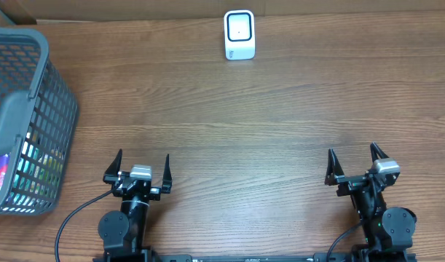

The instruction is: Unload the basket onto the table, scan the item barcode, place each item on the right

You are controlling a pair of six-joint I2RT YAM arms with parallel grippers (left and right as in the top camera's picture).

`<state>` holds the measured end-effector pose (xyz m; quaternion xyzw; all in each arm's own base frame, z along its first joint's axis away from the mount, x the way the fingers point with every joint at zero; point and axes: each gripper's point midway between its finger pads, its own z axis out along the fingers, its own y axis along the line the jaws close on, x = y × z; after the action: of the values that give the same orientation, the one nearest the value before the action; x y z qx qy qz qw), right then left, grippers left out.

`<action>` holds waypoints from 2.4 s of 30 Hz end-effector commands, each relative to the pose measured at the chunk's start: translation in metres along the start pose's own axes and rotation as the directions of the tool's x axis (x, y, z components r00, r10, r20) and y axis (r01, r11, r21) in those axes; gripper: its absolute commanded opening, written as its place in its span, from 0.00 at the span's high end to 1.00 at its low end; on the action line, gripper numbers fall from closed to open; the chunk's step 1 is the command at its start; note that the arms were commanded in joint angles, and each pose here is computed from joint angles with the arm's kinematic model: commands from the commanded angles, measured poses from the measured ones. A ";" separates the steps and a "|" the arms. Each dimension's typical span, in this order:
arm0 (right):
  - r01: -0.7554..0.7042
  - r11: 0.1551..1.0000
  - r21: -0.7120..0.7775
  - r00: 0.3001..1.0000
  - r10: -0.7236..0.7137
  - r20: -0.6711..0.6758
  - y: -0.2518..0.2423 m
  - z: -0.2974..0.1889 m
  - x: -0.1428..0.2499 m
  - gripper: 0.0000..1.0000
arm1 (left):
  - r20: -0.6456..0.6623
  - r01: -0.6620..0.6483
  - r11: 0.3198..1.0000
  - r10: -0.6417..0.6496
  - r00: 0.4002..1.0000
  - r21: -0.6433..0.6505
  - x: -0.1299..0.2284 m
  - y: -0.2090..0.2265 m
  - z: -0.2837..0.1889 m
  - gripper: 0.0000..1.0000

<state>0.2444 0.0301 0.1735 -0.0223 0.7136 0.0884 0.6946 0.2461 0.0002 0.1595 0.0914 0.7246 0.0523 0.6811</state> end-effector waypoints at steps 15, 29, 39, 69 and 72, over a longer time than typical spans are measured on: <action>0.001 1.000 0.001 1.000 -0.001 0.004 0.000 0.000 0.002 0.00 | 0.000 0.011 1.000 -0.011 1.000 0.007 0.001 -0.001 0.000 0.01; -0.001 0.999 0.046 1.000 0.001 0.004 -0.008 0.000 0.002 0.00 | -0.002 0.007 1.000 -0.007 1.000 0.001 0.001 0.000 0.000 0.00; -0.078 0.993 -0.083 0.996 0.082 0.046 0.015 -0.004 -0.020 0.00 | 0.067 0.163 0.986 -0.161 0.985 -0.019 -0.023 0.008 -0.003 0.00; -0.116 0.983 -0.141 0.980 0.090 -0.179 0.047 -0.005 -0.181 0.00 | -0.442 0.304 0.940 -0.210 0.872 0.152 -0.279 0.042 0.055 0.00; -0.158 0.982 -0.100 0.930 0.114 -0.350 0.046 0.007 -0.181 0.00 | -0.486 0.318 0.937 -0.212 0.848 0.147 -0.294 0.045 0.055 0.00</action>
<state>0.2409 0.0572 0.3424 -0.0318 0.7965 0.1733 0.5785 0.3164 -0.0172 0.4276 0.0366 0.8786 -0.1046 0.4645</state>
